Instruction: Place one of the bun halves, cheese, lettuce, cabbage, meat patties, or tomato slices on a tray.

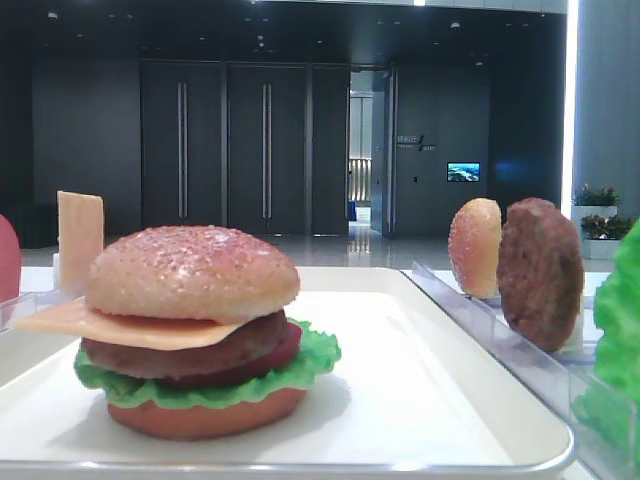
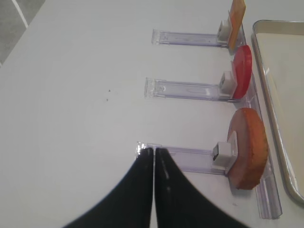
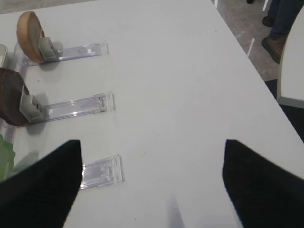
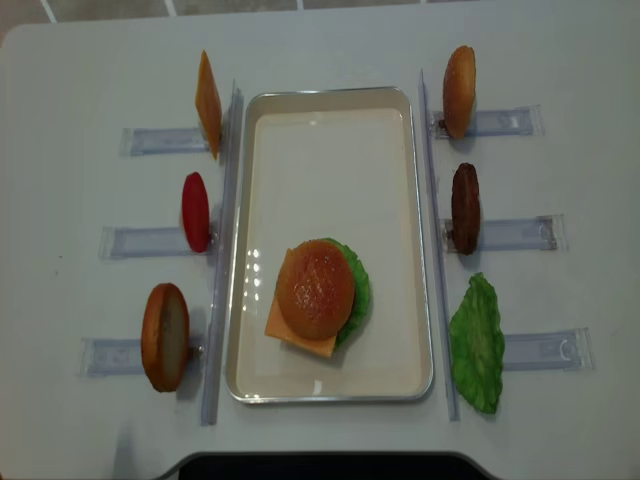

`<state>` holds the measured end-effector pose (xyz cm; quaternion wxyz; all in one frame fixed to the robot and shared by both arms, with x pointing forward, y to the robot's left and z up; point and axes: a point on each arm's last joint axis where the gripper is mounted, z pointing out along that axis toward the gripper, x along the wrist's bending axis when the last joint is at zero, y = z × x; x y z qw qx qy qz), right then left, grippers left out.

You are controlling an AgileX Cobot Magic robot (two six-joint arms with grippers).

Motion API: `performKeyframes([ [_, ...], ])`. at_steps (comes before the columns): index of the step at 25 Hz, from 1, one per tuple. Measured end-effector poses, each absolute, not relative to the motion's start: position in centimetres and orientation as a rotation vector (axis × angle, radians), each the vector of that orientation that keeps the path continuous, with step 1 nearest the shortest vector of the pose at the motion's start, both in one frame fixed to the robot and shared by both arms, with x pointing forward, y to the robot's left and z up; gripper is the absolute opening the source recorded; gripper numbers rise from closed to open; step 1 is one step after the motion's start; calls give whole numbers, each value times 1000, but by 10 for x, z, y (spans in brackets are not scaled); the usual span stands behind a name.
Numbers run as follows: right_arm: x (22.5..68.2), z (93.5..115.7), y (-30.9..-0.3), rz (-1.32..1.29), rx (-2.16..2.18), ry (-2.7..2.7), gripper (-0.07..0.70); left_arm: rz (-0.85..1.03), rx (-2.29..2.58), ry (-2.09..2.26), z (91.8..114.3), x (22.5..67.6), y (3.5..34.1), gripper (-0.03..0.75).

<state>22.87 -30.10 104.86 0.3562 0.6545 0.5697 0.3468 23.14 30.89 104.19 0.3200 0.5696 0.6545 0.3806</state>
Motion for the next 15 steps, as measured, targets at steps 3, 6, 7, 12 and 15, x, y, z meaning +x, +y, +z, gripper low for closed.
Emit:
performKeyframes([
  [3,229,1049,-301,894,1692,1468,571,1000,1497,1720,1042,231,309,-1],
  [6,229,1049,-301,894,1692,1467,571,1000,1497,1720,1042,231,309,-1],
  [7,229,1049,-301,894,1692,1467,571,1000,1497,1720,1042,231,309,-1],
  [12,229,1049,-301,894,1692,1467,571,1000,1497,1720,1042,231,309,-1],
  [15,229,1049,-301,894,1692,1467,571,1000,1497,1720,1042,231,309,-1],
])
